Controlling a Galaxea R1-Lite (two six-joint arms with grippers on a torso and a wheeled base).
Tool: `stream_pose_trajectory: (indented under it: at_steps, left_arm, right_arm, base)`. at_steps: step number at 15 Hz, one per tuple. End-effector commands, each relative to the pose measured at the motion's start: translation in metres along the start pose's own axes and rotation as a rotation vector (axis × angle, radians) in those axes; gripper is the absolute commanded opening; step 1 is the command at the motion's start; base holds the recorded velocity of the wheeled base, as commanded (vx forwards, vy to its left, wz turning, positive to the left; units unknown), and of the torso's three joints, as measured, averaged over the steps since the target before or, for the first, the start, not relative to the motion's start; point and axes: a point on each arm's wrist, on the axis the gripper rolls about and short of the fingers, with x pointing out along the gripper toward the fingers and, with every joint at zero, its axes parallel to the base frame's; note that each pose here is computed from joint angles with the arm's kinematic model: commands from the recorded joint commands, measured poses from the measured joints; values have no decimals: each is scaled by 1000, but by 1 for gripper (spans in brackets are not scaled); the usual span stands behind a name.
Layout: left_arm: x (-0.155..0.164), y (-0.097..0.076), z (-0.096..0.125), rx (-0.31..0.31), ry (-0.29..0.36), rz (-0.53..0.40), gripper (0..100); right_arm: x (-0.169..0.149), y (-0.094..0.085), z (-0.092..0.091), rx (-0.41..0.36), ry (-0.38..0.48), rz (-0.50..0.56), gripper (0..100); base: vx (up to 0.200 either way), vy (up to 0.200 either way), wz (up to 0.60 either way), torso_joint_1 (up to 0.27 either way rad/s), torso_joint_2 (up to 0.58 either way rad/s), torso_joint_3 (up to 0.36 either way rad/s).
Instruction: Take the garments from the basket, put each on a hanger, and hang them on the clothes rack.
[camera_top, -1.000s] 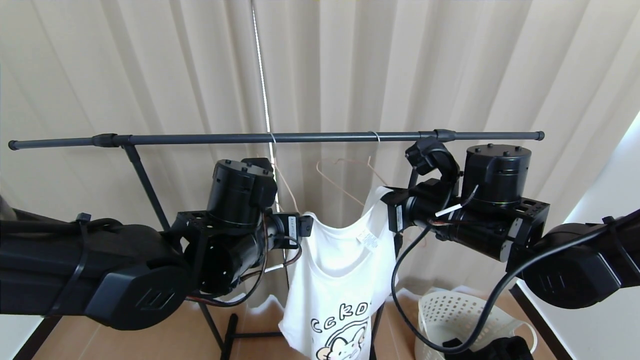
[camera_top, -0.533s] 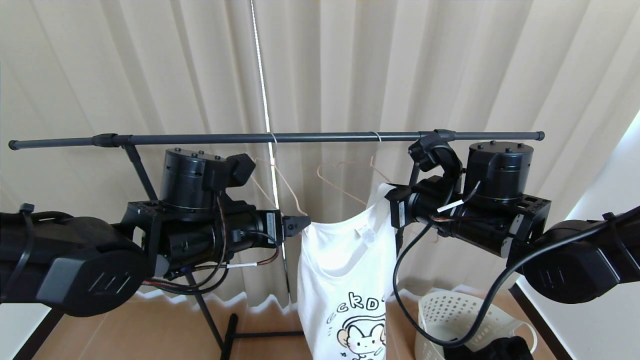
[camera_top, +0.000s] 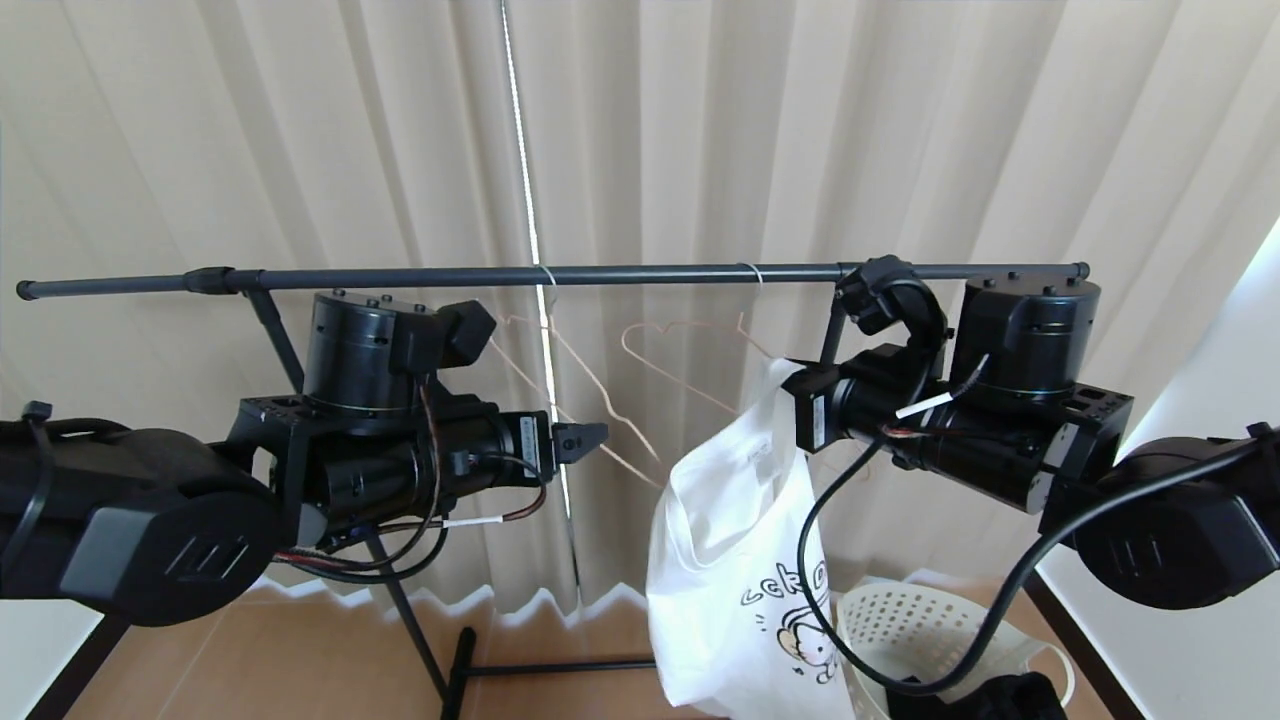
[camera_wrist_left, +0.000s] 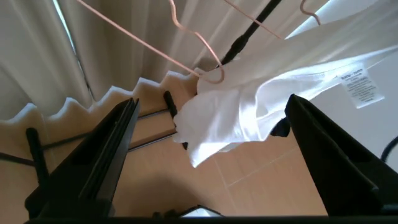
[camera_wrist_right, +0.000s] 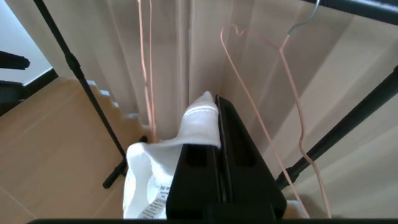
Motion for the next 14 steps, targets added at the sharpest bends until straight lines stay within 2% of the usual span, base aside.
stream_pose_trajectory:
  at_steps: [1, 2, 5, 7, 9, 12, 14]
  left_arm:
    - [9, 2, -2, -1, 10, 29, 100]
    - [12, 3, -4, -1, 9, 55, 100]
    - [20, 5, -4, 0, -2, 114, 100]
    - [35, 16, -3, -8, -14, 218, 100]
    - [52, 29, -3, -21, -13, 279, 100]
    - [83, 54, -7, -60, -28, 325, 100]
    - [98, 63, -12, -77, -46, 342, 100]
  right_arm:
    - [-28, -7, 13, -35, -46, -16, 0]
    - [-33, -11, 15, -68, -53, -30, 0]
    - [-35, -13, 16, -70, -58, -33, 0]
    - [-32, -13, 14, -70, -50, -34, 0]
    - [-28, -13, 10, -70, -36, -32, 0]
    - [-26, -13, 8, -70, -32, -32, 0]
    - [-26, -13, 7, -69, -29, -32, 0]
  base:
    - [0, 0, 0, 0, 0, 0]
    - [0, 0, 0, 0, 0, 0]
    - [0, 0, 0, 0, 0, 0]
    - [0, 0, 0, 0, 0, 0]
    - [0, 0, 0, 0, 0, 0]
    - [0, 0, 0, 0, 0, 0]
    - [0, 0, 0, 0, 0, 0]
